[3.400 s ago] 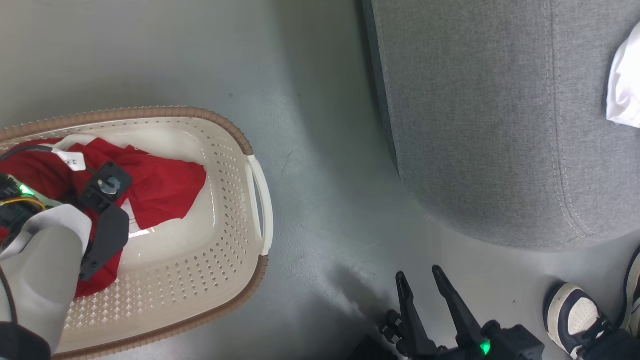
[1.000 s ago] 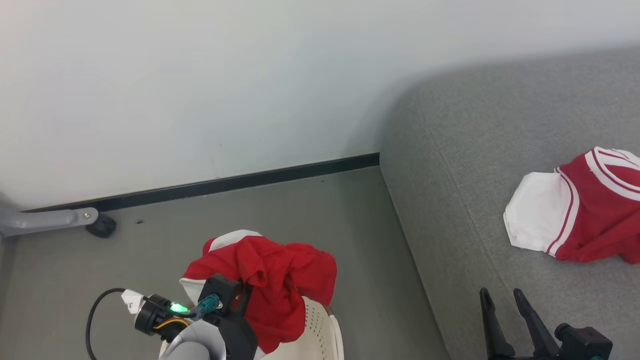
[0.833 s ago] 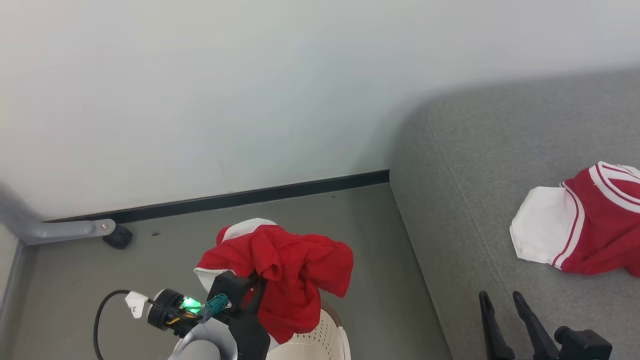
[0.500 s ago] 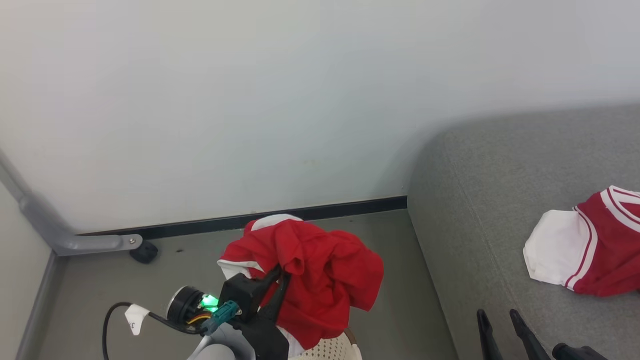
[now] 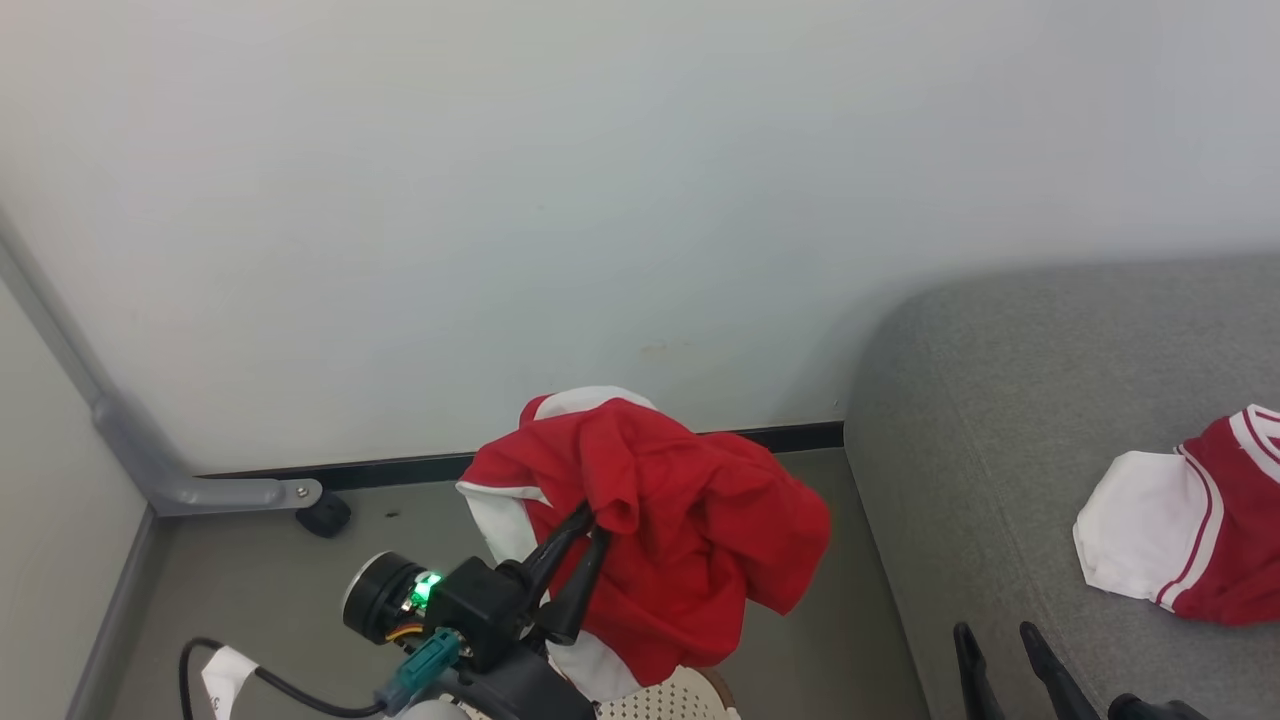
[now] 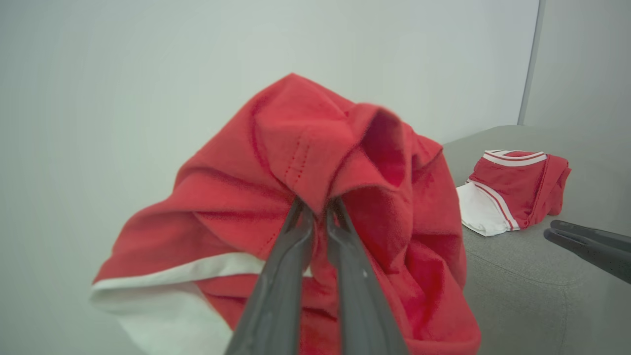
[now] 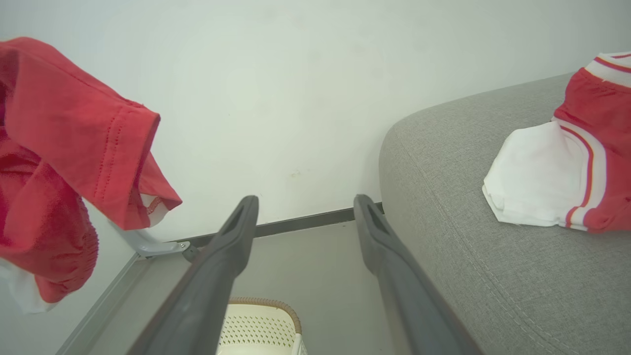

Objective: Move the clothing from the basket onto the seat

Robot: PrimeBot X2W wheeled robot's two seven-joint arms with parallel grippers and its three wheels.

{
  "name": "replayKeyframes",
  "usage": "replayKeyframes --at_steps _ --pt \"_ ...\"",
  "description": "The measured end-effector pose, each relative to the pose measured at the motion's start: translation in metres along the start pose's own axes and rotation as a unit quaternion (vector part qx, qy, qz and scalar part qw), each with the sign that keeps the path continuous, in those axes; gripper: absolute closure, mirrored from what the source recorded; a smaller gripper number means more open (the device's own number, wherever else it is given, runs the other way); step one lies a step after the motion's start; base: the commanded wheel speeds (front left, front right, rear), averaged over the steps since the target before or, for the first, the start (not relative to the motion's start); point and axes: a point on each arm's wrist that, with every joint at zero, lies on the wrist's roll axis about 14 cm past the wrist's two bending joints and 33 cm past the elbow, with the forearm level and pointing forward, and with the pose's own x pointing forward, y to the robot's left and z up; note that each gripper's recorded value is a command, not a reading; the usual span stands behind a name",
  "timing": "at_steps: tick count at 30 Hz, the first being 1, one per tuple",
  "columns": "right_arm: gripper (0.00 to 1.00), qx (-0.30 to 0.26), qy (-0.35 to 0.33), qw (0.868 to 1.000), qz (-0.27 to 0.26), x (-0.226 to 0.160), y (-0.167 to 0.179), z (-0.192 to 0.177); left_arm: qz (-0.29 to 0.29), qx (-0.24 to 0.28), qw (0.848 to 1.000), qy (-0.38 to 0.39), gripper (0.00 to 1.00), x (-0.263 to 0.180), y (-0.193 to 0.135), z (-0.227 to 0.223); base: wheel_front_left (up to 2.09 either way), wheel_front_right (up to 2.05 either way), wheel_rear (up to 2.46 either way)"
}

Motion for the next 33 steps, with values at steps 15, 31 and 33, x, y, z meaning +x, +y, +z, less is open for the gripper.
replayKeyframes --at_steps 15,31,33 --pt "0.00 -0.017 -0.043 0.995 0.091 0.005 0.058 0.025 -0.023 0.023 0.996 -0.078 1.00 0.000 -0.007 0.052 0.00 0.00 0.00" --pt "0.00 -0.142 -0.087 0.964 0.209 -0.016 0.098 0.054 -0.042 0.019 0.997 -0.068 1.00 0.006 -0.014 0.043 0.00 0.00 0.00" --pt "0.00 -0.149 -0.091 0.959 0.222 -0.019 0.104 0.056 -0.044 0.019 0.997 -0.067 1.00 0.006 -0.014 0.042 0.00 0.00 0.00"
